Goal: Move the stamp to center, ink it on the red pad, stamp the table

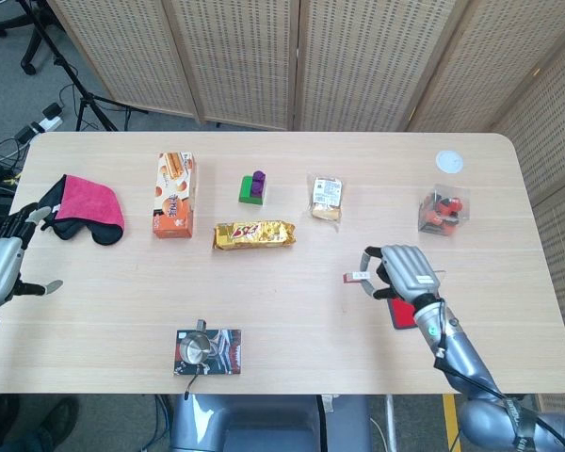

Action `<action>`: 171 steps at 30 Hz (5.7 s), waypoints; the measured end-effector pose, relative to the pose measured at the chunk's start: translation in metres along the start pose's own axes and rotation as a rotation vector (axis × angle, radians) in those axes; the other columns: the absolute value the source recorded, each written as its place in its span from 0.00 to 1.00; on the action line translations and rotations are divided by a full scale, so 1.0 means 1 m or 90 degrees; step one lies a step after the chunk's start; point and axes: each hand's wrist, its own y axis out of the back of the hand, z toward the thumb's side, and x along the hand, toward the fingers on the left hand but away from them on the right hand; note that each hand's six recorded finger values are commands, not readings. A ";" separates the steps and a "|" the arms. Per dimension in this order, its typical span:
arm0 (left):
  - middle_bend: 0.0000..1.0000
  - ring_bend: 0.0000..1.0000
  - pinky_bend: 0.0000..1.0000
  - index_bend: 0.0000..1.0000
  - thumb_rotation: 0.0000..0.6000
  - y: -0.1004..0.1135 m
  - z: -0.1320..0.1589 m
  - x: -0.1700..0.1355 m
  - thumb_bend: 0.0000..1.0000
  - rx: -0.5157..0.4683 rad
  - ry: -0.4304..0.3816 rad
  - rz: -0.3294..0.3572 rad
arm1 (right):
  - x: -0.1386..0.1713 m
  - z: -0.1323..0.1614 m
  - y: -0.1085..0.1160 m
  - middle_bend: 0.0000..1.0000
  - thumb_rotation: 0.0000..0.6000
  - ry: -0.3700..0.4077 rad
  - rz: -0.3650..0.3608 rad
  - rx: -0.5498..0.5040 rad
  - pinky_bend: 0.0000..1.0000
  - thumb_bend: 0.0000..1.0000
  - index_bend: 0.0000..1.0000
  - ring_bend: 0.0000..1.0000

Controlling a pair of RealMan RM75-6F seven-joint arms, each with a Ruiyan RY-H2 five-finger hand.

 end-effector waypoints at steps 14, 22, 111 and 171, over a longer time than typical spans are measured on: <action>0.00 0.00 0.00 0.00 1.00 -0.005 0.001 0.001 0.10 0.004 0.007 -0.007 | 0.015 -0.081 -0.035 1.00 1.00 -0.043 0.031 -0.007 1.00 0.54 0.63 1.00; 0.00 0.00 0.00 0.00 1.00 -0.007 0.002 0.002 0.10 0.010 0.009 -0.012 | 0.012 -0.122 -0.051 1.00 1.00 -0.075 0.032 0.005 1.00 0.54 0.63 1.00; 0.00 0.00 0.00 0.00 1.00 -0.012 0.004 -0.002 0.10 0.012 0.004 -0.018 | 0.011 -0.061 -0.073 1.00 1.00 0.040 0.052 -0.066 1.00 0.59 0.64 1.00; 0.00 0.00 0.00 0.00 1.00 -0.018 0.005 -0.002 0.10 0.014 0.002 -0.037 | -0.013 -0.046 -0.126 1.00 1.00 0.030 0.078 0.013 1.00 0.26 0.41 1.00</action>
